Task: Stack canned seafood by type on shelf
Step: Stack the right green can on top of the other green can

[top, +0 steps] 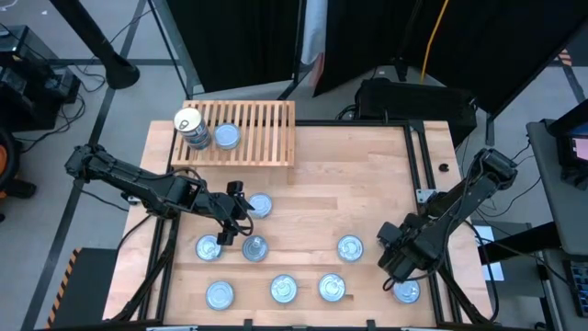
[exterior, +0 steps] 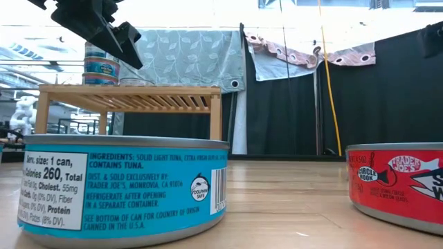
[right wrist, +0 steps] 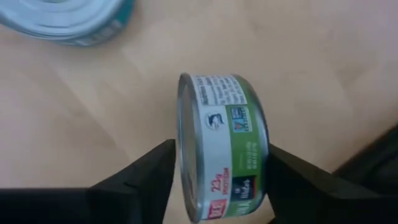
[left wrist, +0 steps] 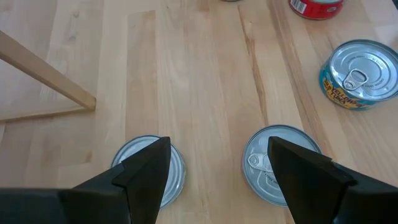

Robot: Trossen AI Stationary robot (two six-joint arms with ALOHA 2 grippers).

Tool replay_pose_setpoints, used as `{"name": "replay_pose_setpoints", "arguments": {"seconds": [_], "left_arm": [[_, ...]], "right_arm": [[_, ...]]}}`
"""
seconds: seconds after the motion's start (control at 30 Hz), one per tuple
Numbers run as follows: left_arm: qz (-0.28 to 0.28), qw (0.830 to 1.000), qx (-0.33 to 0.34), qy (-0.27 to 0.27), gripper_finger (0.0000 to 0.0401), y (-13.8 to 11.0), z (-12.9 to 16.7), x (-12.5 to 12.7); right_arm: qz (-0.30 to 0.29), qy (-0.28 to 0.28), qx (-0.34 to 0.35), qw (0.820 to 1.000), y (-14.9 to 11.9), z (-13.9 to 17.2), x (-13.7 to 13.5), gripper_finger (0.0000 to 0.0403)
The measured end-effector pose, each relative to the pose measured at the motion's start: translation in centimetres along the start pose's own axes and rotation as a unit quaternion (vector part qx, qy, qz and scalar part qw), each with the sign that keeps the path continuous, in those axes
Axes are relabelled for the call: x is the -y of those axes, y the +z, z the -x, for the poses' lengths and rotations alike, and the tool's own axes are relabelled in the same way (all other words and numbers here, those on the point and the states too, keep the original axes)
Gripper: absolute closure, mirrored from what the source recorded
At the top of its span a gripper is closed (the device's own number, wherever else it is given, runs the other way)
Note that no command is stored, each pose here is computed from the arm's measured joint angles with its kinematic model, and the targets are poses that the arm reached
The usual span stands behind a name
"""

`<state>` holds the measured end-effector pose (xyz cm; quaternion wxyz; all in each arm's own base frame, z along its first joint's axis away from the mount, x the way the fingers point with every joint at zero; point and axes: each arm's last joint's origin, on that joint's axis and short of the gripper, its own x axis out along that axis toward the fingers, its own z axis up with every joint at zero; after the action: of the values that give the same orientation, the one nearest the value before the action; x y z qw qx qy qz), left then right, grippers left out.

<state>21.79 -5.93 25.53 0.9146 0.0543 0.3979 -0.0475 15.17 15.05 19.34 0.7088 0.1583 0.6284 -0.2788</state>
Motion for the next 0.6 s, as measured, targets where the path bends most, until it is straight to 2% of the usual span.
{"name": "replay_pose_setpoints", "arguments": {"seconds": [0.23,0.4,0.6], "left_arm": [[0.0,1.0,0.0,0.0,0.0128,0.0,0.0,0.0],[-0.001,1.0,0.003,0.0,0.0128,0.1,0.0,0.0],[-0.001,0.999,0.047,-0.011,0.0128,2.1,1.8,0.1]], "right_arm": [[0.0,0.041,0.004,0.999,0.2,0.1,-0.8,0.028],[-0.01,0.066,0.004,0.998,0.7,0.4,-1.0,0.0283],[-0.006,0.124,0.012,0.992,2.3,4.1,-1.2,0.0258]]}}
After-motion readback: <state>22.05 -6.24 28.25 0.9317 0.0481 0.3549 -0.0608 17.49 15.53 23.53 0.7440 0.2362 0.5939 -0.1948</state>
